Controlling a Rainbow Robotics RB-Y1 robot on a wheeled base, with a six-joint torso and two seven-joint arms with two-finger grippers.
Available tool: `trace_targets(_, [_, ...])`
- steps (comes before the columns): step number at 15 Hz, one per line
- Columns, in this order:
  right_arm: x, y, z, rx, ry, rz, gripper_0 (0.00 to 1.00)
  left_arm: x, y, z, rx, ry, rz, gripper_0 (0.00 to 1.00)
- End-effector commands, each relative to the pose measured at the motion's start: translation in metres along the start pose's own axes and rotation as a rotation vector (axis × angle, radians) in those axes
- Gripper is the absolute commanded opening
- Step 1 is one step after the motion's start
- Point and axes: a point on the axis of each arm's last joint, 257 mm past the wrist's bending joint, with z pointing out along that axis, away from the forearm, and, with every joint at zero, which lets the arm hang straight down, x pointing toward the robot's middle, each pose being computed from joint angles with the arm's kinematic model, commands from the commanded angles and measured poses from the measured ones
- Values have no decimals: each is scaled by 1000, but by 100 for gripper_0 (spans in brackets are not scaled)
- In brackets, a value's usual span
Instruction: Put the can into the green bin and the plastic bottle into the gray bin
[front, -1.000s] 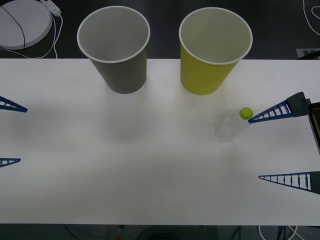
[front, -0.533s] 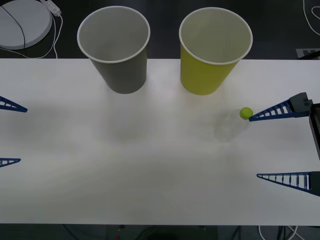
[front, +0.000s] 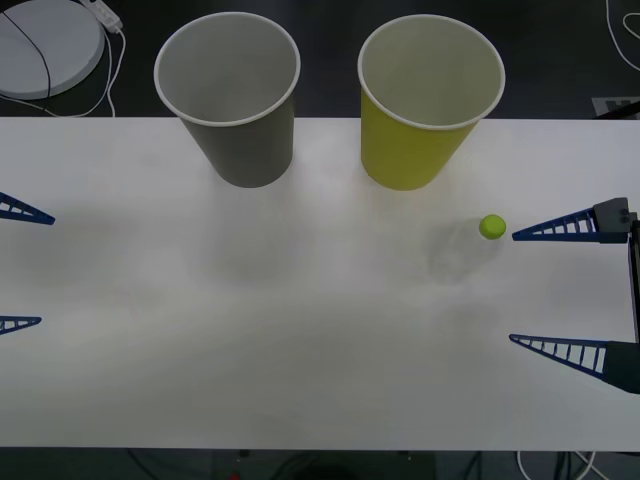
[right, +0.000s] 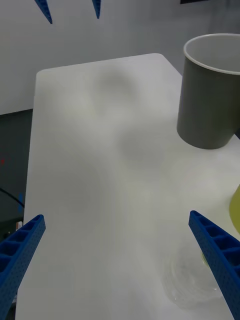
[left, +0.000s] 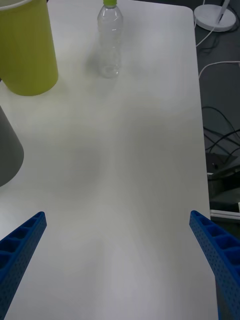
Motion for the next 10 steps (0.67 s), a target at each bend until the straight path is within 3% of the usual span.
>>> trace_targets(1, [15, -4, -7, 30, 7, 43, 100, 0, 0, 0, 0, 0, 0, 100])
trace_targets(4, [30, -8, -18, 61, -2, 93, 100, 0, 0, 0, 0, 0, 0, 100])
trace_targets(7, [45, -16, -33, 116, -24, 86, 100, 0, 0, 0, 0, 0, 0, 100])
trace_targets(10, [63, -20, -50, 171, -34, 130, 100, 0, 0, 0, 0, 0, 0, 100])
